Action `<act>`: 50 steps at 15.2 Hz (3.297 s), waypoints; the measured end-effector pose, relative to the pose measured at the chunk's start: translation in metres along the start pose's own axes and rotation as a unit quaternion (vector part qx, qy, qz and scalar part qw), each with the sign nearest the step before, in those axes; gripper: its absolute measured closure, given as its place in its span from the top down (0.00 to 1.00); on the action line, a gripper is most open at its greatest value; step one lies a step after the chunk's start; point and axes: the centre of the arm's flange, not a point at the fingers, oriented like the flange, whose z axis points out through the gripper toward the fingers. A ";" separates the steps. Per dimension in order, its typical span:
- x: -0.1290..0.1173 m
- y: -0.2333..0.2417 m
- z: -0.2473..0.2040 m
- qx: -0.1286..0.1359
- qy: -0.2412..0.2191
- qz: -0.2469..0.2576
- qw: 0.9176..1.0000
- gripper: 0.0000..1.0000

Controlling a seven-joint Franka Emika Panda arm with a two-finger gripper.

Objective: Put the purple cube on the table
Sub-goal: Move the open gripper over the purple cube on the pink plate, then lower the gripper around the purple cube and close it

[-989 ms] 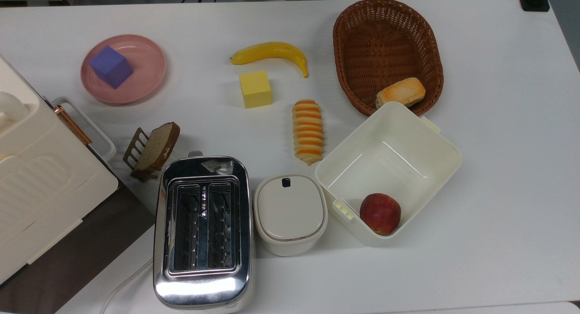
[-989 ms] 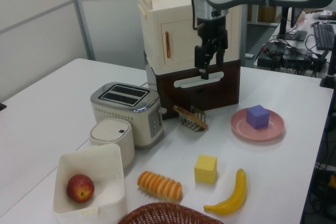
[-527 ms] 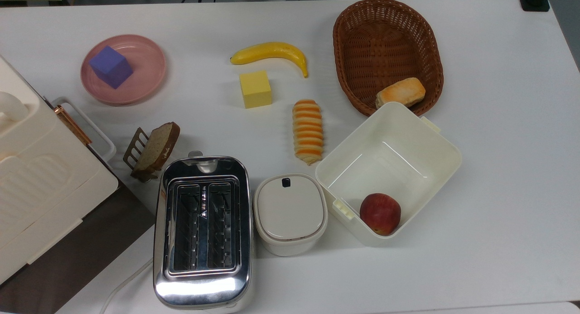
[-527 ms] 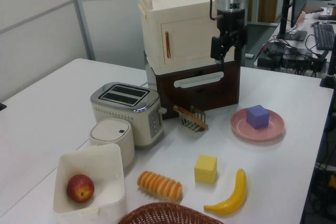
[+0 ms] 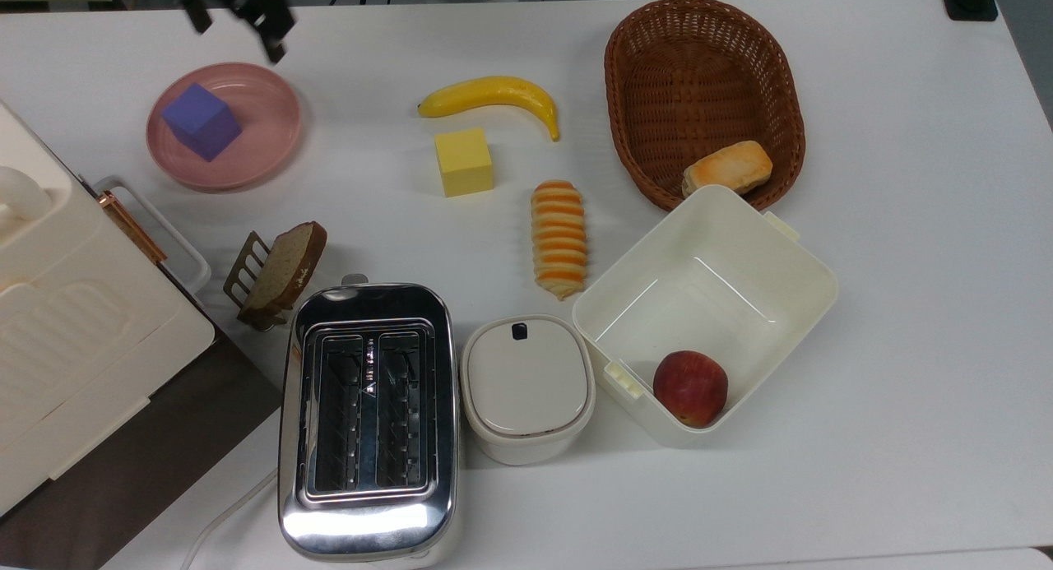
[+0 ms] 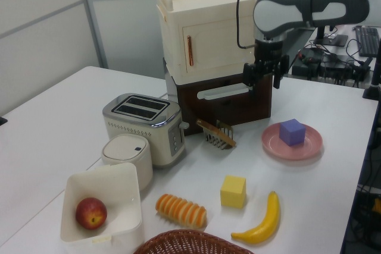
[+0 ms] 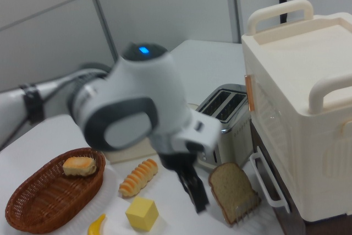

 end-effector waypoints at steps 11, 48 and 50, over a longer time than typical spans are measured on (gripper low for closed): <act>0.009 0.103 0.056 -0.025 -0.019 0.171 0.985 1.00; 0.011 0.102 0.173 -0.095 -0.034 0.035 0.994 1.00; 0.011 0.102 0.176 -0.095 -0.032 0.034 0.994 1.00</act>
